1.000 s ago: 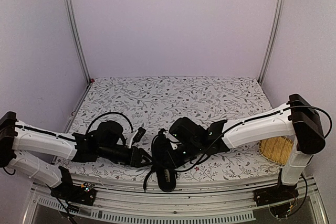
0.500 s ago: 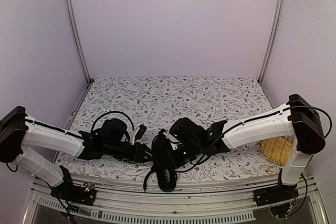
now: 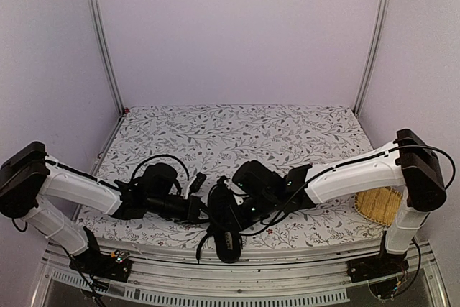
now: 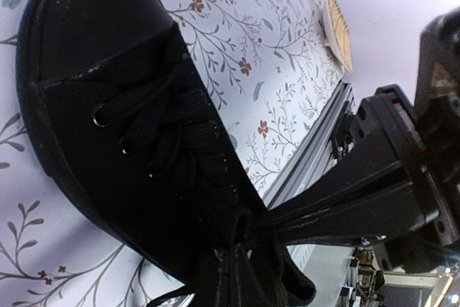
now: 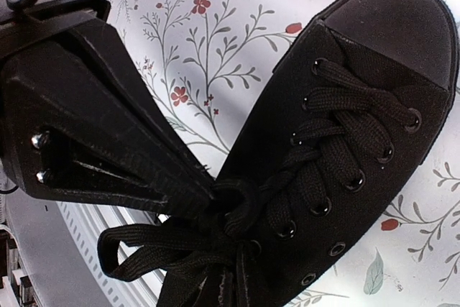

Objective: Tie the shoes

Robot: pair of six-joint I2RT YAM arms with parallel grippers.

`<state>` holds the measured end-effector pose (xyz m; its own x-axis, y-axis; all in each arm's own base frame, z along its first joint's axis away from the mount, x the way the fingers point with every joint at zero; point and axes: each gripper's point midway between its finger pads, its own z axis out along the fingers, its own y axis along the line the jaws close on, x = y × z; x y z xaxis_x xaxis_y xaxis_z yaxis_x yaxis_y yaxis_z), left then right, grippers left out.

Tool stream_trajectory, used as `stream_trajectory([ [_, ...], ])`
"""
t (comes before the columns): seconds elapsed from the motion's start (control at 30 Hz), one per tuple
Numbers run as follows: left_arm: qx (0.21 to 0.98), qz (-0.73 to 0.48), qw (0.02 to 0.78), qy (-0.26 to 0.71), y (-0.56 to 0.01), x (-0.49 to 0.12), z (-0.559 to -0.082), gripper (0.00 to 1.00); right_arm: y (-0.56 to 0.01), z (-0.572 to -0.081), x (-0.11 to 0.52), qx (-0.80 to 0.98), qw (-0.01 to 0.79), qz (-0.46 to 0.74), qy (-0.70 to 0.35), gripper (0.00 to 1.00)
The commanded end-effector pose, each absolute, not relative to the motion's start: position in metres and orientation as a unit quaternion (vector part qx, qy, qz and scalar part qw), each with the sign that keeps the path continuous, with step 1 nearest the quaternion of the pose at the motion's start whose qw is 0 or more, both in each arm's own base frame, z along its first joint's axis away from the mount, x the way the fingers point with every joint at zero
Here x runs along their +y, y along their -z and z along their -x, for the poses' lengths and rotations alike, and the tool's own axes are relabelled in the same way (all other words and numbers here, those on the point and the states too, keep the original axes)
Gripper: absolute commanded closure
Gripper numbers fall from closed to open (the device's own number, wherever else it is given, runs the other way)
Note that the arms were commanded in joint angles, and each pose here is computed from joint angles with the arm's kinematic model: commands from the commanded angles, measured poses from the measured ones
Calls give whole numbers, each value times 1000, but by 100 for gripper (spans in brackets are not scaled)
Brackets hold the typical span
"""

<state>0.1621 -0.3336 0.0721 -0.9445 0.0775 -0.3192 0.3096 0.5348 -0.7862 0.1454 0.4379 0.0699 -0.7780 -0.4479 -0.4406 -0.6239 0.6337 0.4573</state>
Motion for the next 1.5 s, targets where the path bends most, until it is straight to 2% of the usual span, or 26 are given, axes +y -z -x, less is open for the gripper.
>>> stream_trajectory([
  [0.0,857,-113,136,484,-78,-337,-167,100,-88,-148,432,892,157,295,-306,98],
  [0.4,852,-117,156,486,-86,-337,-172,100,-90,-160,424,894,175,331,-248,98],
  [0.73,853,-119,160,482,-86,-335,-172,100,-106,-163,448,879,186,340,-278,98],
  [1.47,840,-113,177,500,-96,-329,-169,100,-60,-161,455,895,151,318,-272,98],
])
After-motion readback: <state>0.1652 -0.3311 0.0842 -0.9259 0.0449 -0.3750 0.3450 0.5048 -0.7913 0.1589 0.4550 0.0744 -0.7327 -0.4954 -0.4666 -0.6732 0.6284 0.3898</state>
